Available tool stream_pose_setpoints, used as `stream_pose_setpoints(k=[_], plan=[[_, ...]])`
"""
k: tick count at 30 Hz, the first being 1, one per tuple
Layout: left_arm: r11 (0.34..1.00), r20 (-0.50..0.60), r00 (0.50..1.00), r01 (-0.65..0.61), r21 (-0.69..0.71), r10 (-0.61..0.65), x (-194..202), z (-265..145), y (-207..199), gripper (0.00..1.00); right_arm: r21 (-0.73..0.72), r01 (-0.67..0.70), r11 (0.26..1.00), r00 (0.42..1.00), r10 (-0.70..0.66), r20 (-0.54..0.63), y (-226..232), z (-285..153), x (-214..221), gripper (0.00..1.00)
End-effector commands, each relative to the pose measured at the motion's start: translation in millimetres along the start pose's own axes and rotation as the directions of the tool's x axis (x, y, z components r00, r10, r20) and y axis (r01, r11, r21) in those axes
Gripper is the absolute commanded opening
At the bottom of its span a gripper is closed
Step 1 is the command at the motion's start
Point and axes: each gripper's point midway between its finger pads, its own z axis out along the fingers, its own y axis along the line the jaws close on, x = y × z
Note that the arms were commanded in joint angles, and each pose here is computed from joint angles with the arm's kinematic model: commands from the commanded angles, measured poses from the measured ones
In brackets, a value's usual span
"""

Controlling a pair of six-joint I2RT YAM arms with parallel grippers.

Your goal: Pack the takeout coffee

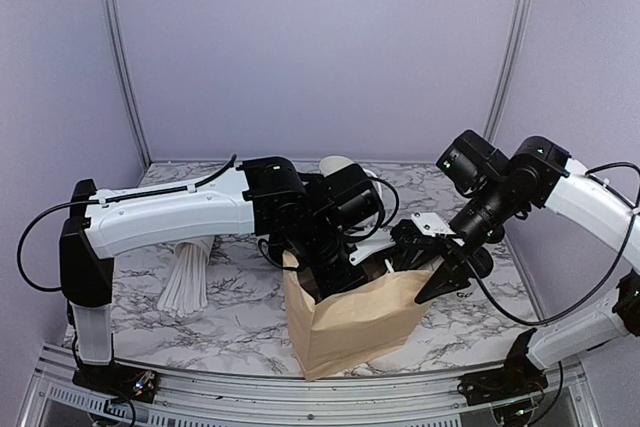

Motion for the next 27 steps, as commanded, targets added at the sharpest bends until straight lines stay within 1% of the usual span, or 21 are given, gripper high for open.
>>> stream_pose_setpoints(k=[1, 3, 4, 7, 8, 9, 10, 11, 12, 13, 17, 18, 20, 24, 27], plan=[[1.000, 0.013, 1.000, 0.005, -0.016, -0.005, -1, -21, 0, 0.18, 0.096, 0.029, 0.995, 0.999, -0.027, -0.023, -12, -5, -8, 0.56], [1.000, 0.013, 1.000, 0.005, -0.017, -0.005, -1, -21, 0, 0.19, 0.116, 0.031, 0.993, 0.999, -0.028, -0.025, -16, -4, -9, 0.56], [1.000, 0.015, 1.000, 0.005, -0.019, -0.005, -1, -22, 0, 0.19, 0.122, 0.032, 0.992, 0.999, -0.029, -0.026, -17, -4, -9, 0.55], [1.000, 0.018, 1.000, 0.009, -0.028, -0.009, -2, -24, 3, 0.18, 0.104, 0.036, 0.994, 0.999, -0.034, -0.021, -15, 0, -10, 0.44], [1.000, 0.019, 1.000, 0.011, -0.029, -0.011, -2, -24, 5, 0.19, 0.090, 0.042, 0.995, 0.999, -0.042, -0.008, -13, 1, -13, 0.39], [0.999, 0.024, 1.000, 0.014, -0.029, -0.013, -3, -26, 6, 0.19, 0.072, 0.054, 0.996, 0.998, -0.055, 0.012, -10, 2, -17, 0.30], [0.999, 0.027, 1.000, 0.014, -0.029, -0.014, -4, -27, 6, 0.19, 0.051, 0.066, 0.997, 0.997, -0.067, 0.028, -6, 4, -20, 0.19], [1.000, 0.029, 0.999, 0.015, -0.028, -0.014, -4, -28, 6, 0.19, 0.035, 0.084, 0.996, 0.996, -0.085, 0.033, -1, 7, -22, 0.10], [0.999, 0.033, 0.999, 0.015, -0.029, -0.014, -4, -31, 6, 0.19, 0.028, 0.099, 0.995, 0.995, -0.100, 0.028, 2, 8, -21, 0.06], [0.999, 0.035, 0.999, 0.015, -0.030, -0.014, -3, -34, 6, 0.19, 0.023, 0.115, 0.993, 0.993, -0.115, 0.022, 5, 7, -20, 0.04], [0.998, 0.033, 0.999, 0.033, -0.054, -0.031, 6, -45, 13, 0.19, 0.009, 0.193, 0.981, 0.981, -0.193, 0.034, 23, -2, -18, 0.03], [0.996, 0.031, 0.998, 0.062, -0.058, -0.060, 9, -46, 16, 0.19, 0.006, 0.202, 0.979, 0.978, -0.202, 0.046, 28, -5, -19, 0.03], [0.995, 0.024, 0.996, 0.082, -0.064, -0.081, 14, -46, 22, 0.19, -0.022, 0.215, 0.976, 0.975, -0.213, 0.070, 39, -9, -20, 0.05], [0.995, -0.005, 0.996, 0.087, -0.041, -0.087, 16, -33, 23, 0.18, -0.071, 0.223, 0.972, 0.972, -0.217, 0.087, 49, -3, -14, 0.11], [0.996, -0.021, 0.996, 0.086, -0.026, -0.086, 13, -22, 22, 0.19, -0.052, 0.215, 0.975, 0.975, -0.211, 0.066, 40, 4, -9, 0.10]])
